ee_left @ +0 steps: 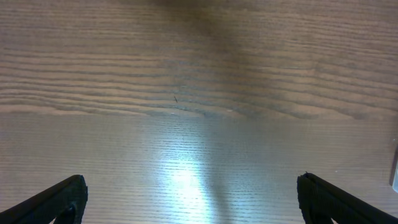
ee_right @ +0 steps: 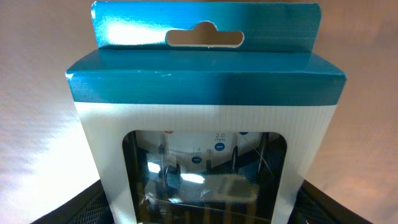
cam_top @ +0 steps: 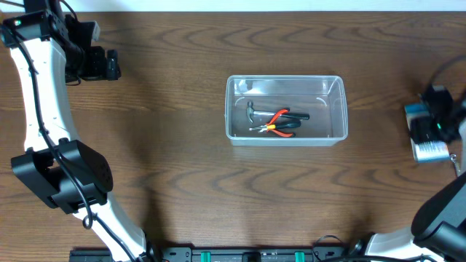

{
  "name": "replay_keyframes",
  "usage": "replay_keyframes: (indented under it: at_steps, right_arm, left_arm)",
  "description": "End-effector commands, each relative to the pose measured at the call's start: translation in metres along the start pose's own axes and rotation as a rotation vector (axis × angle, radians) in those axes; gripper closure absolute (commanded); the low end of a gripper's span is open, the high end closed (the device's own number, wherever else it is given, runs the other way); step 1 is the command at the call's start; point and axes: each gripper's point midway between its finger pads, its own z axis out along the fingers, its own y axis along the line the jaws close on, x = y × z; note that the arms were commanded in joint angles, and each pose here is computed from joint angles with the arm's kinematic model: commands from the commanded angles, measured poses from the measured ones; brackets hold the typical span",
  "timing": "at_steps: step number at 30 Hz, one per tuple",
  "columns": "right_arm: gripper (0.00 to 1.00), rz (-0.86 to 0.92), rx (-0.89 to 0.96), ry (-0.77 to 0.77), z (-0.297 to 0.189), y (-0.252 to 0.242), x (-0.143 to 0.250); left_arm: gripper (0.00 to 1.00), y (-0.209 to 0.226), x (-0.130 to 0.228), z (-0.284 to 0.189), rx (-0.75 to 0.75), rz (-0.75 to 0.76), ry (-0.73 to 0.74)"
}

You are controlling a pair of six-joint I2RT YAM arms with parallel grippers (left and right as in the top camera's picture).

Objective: Pack container
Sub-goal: 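Lift the box and carry it left over the container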

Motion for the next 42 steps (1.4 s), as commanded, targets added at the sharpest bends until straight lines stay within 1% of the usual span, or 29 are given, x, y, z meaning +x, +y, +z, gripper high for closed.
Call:
replay_keyframes:
  at_steps: [1, 3, 9, 12, 13, 15, 16, 19, 20, 23, 29, 35, 38, 42]
  right_arm:
    - [0.51, -0.109, -0.006, -0.097, -0.02, 0.026, -0.051]
    - [0.51, -0.203, -0.002, -0.145, -0.032, 0.046, -0.077]
    - [0.5, -0.44, 0.027, -0.276, -0.069, 0.107, -0.137]
    - [0.49, -0.576, 0.021, -0.337, -0.085, 0.146, -0.157]
    - [0.47, -0.631, 0.016, -0.35, -0.088, 0.16, -0.16]
    - [0.42, -0.727, 0.002, -0.361, -0.091, 0.185, -0.161]
    - [0.37, -0.78, -0.007, -0.36, -0.092, 0.197, -0.16]
    - [0.29, -0.932, -0.028, -0.349, -0.093, 0.226, -0.152]
    - [0.28, -0.958, -0.034, -0.349, -0.094, 0.233, -0.15]
    - [0.27, -1.003, -0.052, -0.36, -0.096, 0.25, -0.149]
    - [0.32, -1.061, -0.108, -0.348, -0.086, 0.273, -0.145]
    - [0.33, -1.123, -0.189, -0.283, -0.057, 0.298, -0.134]
    - [0.32, -1.175, -0.21, -0.253, -0.043, 0.309, -0.129]
    - [0.31, -1.195, -0.243, -0.22, -0.032, 0.319, -0.122]
  left_arm:
    - [0.02, 0.0, 0.003, 0.006, 0.014, -0.008, 0.018]
    - [0.02, 0.0, 0.003, 0.006, 0.014, -0.008, 0.018]
    - [0.02, 0.0, 0.003, 0.006, 0.014, -0.008, 0.018]
    - [0.02, 0.0, 0.003, 0.006, 0.014, -0.008, 0.018]
    - [0.02, 0.0, 0.003, 0.006, 0.014, -0.008, 0.018]
    - [0.02, 0.0, 0.003, 0.006, 0.014, -0.008, 0.018]
    - [0.02, 0.0, 0.003, 0.006, 0.014, -0.008, 0.018]
    - [0.02, 0.0, 0.003, 0.006, 0.014, -0.008, 0.018]
    - [0.02, 0.0, 0.003, 0.006, 0.014, -0.008, 0.018]
    - [0.02, 0.0, 0.003, 0.006, 0.014, -0.007, 0.018]
    - [0.02, 0.0, 0.003, 0.006, 0.014, -0.008, 0.018]
    - [0.02, 0.0, 0.003, 0.006, 0.014, -0.008, 0.018]
    - [0.02, 0.0, 0.003, 0.006, 0.014, -0.008, 0.018]
    - [0.02, 0.0, 0.003, 0.006, 0.014, -0.007, 0.018]
